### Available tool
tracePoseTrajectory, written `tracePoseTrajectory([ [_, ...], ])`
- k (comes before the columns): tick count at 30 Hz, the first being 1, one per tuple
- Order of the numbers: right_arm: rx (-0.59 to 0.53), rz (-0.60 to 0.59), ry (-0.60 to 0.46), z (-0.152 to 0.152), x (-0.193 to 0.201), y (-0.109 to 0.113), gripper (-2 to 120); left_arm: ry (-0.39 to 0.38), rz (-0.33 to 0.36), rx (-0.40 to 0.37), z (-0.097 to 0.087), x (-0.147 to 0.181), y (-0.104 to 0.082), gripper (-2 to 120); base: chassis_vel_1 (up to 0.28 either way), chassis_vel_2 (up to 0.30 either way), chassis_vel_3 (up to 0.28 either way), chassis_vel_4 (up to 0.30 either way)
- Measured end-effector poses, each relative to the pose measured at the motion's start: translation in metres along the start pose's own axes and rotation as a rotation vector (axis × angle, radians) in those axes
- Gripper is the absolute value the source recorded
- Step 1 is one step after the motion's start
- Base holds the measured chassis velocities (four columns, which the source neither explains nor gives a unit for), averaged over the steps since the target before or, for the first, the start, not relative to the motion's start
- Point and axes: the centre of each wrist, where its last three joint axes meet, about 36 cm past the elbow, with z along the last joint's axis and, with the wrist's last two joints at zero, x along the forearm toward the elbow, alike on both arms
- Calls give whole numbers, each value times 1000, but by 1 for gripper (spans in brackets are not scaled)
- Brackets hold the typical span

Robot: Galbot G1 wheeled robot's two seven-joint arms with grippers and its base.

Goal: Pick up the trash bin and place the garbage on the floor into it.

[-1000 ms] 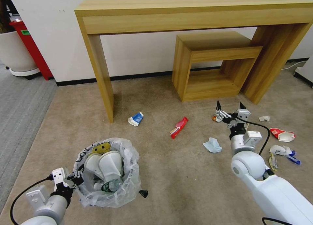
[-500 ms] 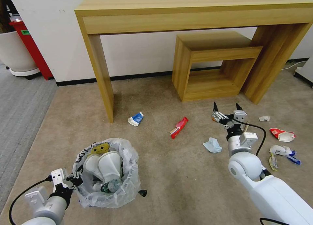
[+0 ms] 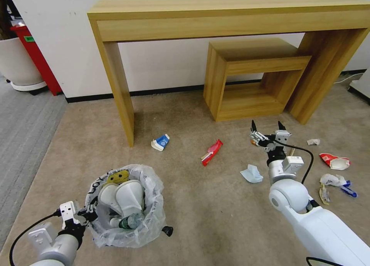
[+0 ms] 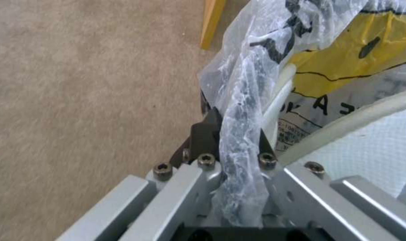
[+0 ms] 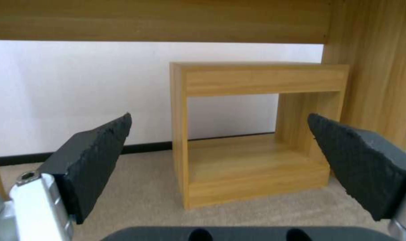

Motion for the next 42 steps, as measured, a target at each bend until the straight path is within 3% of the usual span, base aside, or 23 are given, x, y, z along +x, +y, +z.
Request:
tracePoseTrajectory([
  [28, 0, 0, -4, 9, 2, 3, 100, -2, -4, 6, 5, -4, 1, 1, -121, 126, 124, -122],
  [42, -13, -17, -7, 12, 0, 6, 100, 19, -2, 6, 2, -4, 0, 1, -10, 15, 12, -8],
])
